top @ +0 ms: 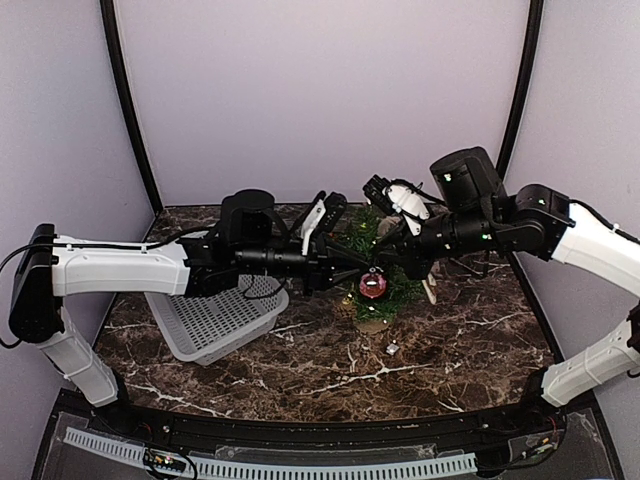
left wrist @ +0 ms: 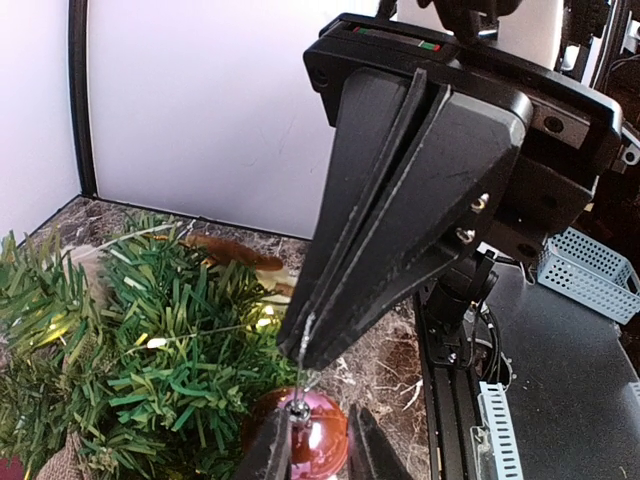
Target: Decorate the small christmas tree
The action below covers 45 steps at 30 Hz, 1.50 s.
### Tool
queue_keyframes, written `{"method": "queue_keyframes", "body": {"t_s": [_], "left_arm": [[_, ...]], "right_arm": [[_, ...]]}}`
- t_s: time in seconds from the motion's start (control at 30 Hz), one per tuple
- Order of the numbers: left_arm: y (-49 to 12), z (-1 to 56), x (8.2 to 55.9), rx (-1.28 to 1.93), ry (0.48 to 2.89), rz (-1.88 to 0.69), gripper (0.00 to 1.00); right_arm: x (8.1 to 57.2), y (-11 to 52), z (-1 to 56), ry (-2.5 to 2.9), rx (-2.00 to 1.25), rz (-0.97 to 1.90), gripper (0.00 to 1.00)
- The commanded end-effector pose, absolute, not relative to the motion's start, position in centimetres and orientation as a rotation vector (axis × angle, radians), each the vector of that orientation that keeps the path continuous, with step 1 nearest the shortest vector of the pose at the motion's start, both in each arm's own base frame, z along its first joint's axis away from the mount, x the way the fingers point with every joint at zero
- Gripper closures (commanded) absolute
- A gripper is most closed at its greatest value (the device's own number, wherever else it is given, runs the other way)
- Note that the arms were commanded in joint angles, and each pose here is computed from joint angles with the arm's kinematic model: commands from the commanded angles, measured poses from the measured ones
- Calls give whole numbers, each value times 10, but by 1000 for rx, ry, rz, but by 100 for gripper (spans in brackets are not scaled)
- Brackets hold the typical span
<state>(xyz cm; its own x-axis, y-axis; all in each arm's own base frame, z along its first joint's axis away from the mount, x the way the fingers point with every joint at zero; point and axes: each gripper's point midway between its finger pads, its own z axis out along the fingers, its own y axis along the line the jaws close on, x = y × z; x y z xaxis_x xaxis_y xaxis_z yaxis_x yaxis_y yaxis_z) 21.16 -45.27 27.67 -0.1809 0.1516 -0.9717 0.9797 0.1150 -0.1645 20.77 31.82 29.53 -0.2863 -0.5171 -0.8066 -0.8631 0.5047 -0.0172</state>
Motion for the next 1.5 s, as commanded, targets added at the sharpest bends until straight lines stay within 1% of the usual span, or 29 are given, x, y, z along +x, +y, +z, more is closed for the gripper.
{"method": "queue_keyframes", "body": {"t_s": [0.0,0.17,0.33,0.77,0.83,0.9,1.0,1.03,1.47], "left_arm": [[-454,294,210,1156,1435,-1203,78],[-457,295,211,1160,1428,-1205,79],[-460,293,213,1158,1429,-1205,83],[-464,297,215,1151,1403,-1222,84],[-464,298,214,1152,1396,-1225,86],[-463,299,213,1152,1393,-1226,90],[-462,298,213,1152,1390,-1223,99],[-462,297,213,1148,1393,-1219,100],[-447,291,224,1093,1456,-1130,100]], "right_arm": [[210,323,317,1893,-1113,590,100],[209,322,316,1898,-1114,588,100],[209,322,316,1898,-1112,590,100],[209,324,315,1896,-1123,595,100],[209,324,314,1897,-1123,594,100],[209,324,314,1897,-1122,593,100],[210,323,314,1897,-1120,587,100],[211,323,313,1899,-1119,582,100],[217,322,302,1935,-1114,531,100]]}}
